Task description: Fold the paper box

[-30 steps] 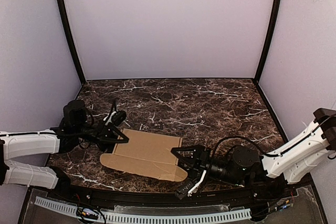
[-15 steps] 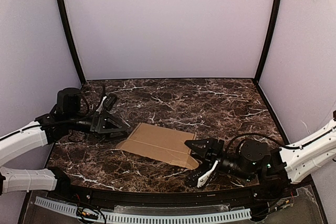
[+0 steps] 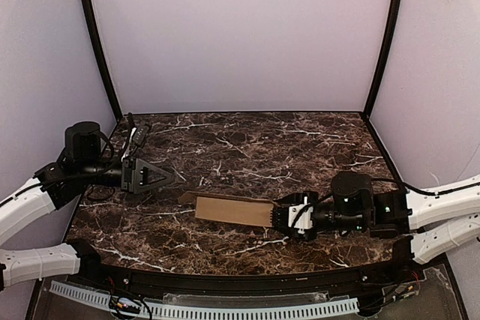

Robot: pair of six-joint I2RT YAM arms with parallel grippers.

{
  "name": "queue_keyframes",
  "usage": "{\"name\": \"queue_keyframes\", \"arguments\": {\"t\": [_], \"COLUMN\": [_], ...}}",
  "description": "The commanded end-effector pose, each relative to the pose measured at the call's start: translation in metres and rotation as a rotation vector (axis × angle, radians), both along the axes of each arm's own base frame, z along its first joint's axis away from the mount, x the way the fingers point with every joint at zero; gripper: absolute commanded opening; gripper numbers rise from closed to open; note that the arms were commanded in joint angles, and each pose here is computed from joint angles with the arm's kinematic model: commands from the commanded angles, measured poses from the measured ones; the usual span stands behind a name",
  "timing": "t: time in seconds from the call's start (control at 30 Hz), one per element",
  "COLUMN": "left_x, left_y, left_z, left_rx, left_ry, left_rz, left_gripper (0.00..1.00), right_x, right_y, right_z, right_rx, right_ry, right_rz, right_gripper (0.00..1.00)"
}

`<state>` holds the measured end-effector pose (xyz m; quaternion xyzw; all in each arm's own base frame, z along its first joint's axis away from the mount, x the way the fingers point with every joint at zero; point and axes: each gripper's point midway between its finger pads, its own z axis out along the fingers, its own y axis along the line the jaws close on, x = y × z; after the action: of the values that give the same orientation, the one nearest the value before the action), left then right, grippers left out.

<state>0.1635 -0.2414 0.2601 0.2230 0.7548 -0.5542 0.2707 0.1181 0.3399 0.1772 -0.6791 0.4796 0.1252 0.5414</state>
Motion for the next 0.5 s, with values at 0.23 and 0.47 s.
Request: {"name": "queue_keyframes", "arguments": {"t": [0.23,0.47], "left_x": [-0.006,0.000], "left_y": [0.005,0.004], "left_z": [-0.037,-0.075], "left_rx": [0.177,0.417], "left_ry": [-0.003,-0.028], "left_rz": [0.029,0.085], "left_gripper": [0.77,0.67], "right_x": [0.006,0.017], "right_y": [0.010,0.018], "right_z": [-0.019,-0.031], "right_rx": [0.160,0.200], "right_ry": [0.455,0.519], "right_rz": [0.131,0.158], "right_gripper": [0.35,0.33]}}
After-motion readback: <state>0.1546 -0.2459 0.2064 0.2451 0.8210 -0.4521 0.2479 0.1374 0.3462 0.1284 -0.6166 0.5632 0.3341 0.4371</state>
